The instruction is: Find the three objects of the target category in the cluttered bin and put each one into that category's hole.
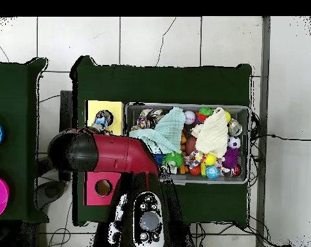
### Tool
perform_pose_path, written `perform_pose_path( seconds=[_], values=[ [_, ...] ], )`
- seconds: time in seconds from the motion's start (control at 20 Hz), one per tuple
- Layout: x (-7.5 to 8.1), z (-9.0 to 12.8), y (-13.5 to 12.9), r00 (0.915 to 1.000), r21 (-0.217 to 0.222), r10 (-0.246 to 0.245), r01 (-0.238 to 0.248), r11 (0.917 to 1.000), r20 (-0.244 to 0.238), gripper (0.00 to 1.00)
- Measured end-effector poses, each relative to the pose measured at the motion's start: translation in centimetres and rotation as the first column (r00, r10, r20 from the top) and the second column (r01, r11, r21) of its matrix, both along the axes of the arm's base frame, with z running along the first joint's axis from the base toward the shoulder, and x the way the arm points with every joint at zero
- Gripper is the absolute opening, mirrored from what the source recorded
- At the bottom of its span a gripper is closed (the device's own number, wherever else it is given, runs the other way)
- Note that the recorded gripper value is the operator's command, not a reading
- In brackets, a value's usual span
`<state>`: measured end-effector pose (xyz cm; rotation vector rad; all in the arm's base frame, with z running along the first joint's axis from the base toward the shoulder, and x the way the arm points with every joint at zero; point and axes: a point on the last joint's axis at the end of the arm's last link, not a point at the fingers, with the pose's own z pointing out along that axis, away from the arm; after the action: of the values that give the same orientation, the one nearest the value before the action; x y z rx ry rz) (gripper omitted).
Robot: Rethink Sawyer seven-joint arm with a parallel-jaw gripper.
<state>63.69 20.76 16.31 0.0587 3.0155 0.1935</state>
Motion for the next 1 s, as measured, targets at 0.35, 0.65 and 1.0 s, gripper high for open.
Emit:
perform_pose_path(
  seconds=[0.35,0.65,1.0],
  values=[
    [1.8,1.0,0.2,0.9977,0.009,-0.061,0.061,0.9981,0.031,1.00],
    [3.0,1.3,-0.8,0.9957,-0.004,-0.078,0.078,0.9969,0.051,1.00],
    [3.7,0.6,-1.9,0.9945,-0.021,-0.090,0.091,0.9956,0.052,1.00]
  ],
)
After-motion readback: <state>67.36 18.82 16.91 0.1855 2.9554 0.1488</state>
